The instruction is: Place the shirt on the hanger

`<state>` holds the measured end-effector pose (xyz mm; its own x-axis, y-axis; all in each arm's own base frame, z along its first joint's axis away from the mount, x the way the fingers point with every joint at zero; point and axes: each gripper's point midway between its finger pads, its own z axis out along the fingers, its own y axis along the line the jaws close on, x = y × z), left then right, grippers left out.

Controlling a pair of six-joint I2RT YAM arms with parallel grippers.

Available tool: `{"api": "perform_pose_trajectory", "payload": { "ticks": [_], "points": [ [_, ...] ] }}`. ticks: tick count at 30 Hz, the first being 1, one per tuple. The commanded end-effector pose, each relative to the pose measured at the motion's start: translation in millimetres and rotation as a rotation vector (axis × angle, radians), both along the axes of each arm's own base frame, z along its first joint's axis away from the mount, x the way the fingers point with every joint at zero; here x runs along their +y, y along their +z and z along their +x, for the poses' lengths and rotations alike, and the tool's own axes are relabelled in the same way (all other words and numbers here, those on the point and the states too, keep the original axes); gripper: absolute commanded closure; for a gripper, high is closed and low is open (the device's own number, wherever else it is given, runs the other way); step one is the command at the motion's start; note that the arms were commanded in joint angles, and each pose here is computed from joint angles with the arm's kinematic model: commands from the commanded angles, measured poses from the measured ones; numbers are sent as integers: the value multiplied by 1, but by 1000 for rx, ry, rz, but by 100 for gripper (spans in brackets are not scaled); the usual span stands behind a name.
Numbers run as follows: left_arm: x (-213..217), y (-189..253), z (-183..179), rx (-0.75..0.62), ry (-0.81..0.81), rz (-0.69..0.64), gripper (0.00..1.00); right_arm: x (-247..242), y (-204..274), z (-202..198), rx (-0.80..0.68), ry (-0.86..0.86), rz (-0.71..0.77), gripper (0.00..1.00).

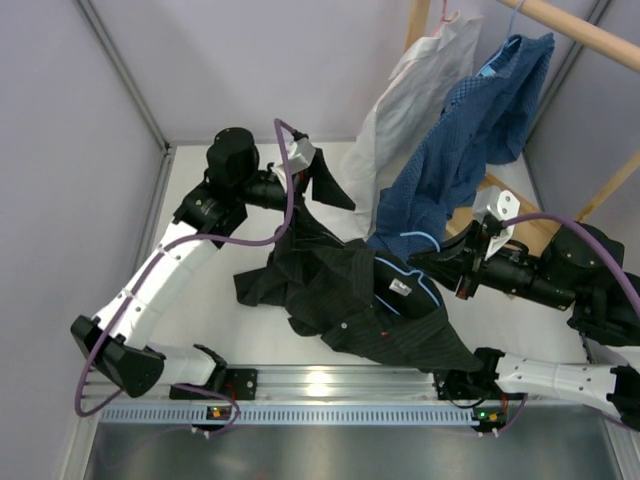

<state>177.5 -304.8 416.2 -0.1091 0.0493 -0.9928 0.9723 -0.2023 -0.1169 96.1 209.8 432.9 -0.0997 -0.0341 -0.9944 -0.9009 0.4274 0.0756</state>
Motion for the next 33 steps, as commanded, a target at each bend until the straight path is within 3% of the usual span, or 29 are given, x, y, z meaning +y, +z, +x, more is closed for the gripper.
{"api": "perform_pose_trajectory", "payload": {
  "ticks": [1, 8, 17, 18, 23, 24, 25, 28, 30, 31, 32, 33],
  "points": [
    [4, 10, -38, -11, -217, -24, 7, 2, 6, -10, -13, 61, 10, 100],
    [-14, -9, -46, 11, -234, -2, 10, 5, 9, -9, -11, 61, 9, 100],
    [-32, -42, -58, 73, -304, 45, 28, 10, 15, -10, -19, 81, 4, 100],
    [-32, -44, -58, 77, -314, 47, 38, 10, 16, -10, -19, 80, 4, 100],
    [-34, -45, -68, 44, -355, 32, 61, 13, 17, -5, -16, 64, 5, 100],
    [-33, -45, -69, 27, -358, 25, 84, 13, 17, -4, -14, 58, 5, 100],
    [-32, -45, -69, 19, -352, 23, 97, 14, 16, -4, -12, 59, 5, 100],
    [-30, -44, -70, -19, -344, 7, 100, 14, 14, -5, -3, 62, 7, 99],
    [-28, -42, -71, -27, -348, 2, 100, 10, 12, -6, 3, 52, 11, 80],
    [-27, -41, -72, -29, -353, -1, 100, 7, 10, -6, 6, 46, 11, 52],
    [-28, -41, -71, -23, -353, 1, 100, -4, 11, -4, 2, 8, 23, 42],
    [-27, -40, -72, -18, -355, 2, 100, -14, 3, -5, 17, -18, -2, 38]
  ]
}}
